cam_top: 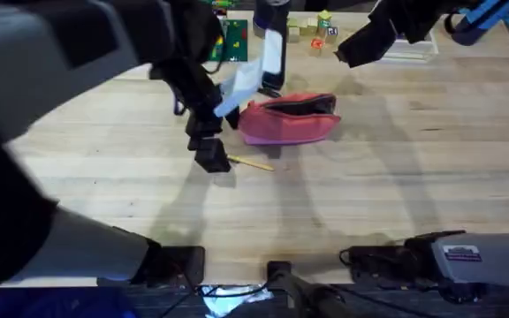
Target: Unzip the bag, pick up the pens from the table one at a time and place them inside, then zip the bag closed.
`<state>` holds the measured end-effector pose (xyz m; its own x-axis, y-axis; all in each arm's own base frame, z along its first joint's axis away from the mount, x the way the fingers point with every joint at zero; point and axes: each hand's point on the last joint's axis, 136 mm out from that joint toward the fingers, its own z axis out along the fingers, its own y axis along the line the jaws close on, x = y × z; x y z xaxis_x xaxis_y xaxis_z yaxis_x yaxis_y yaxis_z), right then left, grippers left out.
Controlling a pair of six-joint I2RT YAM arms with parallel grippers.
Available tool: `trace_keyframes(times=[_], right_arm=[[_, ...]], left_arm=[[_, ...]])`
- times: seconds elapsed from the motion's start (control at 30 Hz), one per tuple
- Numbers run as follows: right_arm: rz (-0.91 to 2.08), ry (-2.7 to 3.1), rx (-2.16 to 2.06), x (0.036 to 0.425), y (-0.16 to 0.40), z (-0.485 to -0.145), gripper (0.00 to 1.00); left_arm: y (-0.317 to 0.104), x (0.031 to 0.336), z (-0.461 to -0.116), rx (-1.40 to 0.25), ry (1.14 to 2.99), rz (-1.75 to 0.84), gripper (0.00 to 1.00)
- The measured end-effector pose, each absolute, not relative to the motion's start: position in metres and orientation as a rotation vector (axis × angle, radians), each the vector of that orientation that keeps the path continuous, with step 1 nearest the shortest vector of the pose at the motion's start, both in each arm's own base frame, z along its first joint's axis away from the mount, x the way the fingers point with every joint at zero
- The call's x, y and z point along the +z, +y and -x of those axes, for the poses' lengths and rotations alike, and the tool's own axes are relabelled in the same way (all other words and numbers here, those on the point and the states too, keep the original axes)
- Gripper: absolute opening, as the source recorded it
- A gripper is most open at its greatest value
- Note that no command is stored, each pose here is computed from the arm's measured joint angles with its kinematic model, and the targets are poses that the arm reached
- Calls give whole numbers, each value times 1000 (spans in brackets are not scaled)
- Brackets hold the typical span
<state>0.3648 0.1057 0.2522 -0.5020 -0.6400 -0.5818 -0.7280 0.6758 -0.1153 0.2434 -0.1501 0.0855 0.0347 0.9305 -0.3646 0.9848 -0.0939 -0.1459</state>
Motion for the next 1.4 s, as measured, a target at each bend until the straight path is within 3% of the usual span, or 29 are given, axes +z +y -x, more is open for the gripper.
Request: trace_keyframes(times=[0.23,0.73,0.9,0.93,1.4], right_arm=[[1049,2288,192,252,106,-365,995],[1049,2289,192,252,106,-365,996],[1050,2291,193,252,106,-364,996],[1050,2293,194,252,105,-364,996],[1050,2290,192,252,106,-364,996]], left_arm=[[-161,68,-238,-600,2055,-2186,995],[-173,67,-235,-608,2283,-2003,997],[-164,64,-225,-684,2376,-1959,999],[-156,57,-222,-695,2489,-1897,999],[-163,44,-247,-419,2557,-1797,999]])
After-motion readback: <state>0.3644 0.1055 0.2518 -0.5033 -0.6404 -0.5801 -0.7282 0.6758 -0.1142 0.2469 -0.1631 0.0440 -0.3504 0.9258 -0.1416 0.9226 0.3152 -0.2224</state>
